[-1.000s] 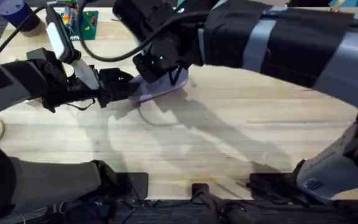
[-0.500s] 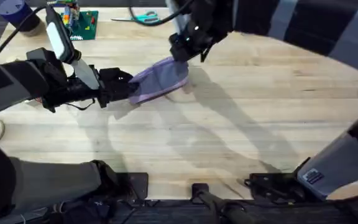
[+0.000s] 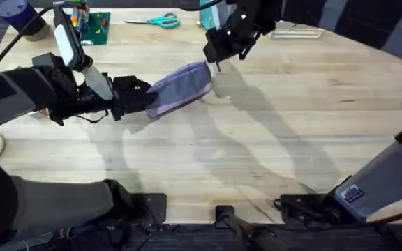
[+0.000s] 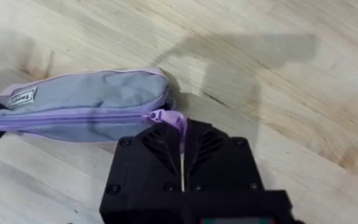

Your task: Unzip the bag, pick up the pens from the table one at a time and place them inside, then zip the bag closed.

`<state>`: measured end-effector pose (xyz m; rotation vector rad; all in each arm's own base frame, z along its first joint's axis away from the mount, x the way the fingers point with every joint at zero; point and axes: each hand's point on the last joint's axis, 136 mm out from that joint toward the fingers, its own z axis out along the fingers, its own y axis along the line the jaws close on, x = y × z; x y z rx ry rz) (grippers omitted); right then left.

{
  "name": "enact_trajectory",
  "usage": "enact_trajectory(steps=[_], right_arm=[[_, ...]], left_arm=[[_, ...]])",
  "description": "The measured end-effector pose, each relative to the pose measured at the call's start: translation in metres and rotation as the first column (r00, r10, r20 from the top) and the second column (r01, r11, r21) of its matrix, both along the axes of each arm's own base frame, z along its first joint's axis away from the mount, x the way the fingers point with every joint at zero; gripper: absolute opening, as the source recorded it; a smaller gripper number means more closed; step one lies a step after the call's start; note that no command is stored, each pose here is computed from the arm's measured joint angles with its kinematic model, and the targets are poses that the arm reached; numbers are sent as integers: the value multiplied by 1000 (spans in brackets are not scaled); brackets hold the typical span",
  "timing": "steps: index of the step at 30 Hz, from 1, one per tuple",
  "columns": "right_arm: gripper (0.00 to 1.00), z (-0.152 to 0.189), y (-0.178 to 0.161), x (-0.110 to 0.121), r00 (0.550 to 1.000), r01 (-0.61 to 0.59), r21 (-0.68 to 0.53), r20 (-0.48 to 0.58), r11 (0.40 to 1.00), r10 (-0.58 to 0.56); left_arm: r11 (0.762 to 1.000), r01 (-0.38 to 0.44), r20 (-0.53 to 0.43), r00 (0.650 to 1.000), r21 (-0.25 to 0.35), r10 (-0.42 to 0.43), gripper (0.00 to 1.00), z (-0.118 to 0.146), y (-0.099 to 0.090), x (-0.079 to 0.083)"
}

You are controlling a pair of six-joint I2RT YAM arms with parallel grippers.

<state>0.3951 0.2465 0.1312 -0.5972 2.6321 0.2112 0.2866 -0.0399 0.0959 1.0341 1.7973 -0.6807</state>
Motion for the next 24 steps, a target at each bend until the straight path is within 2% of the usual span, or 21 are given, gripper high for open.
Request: enact_trajectory(steps=[3, 11, 24], right_arm=[[33, -7, -3, 0, 1000, 5, -8, -17, 1000, -5], [34, -73, -19, -6, 986, 83, -18, -141, 996, -85], [32, -75, -17, -5, 983, 113, 5, -143, 994, -111]], left_arm=[[1000, 0, 0, 1000, 0, 0, 44, 0, 0, 0], [1000, 8, -4, 1000, -4, -8, 44, 0, -3, -1], [1000, 8, -3, 1000, -4, -8, 42, 0, -3, -1]])
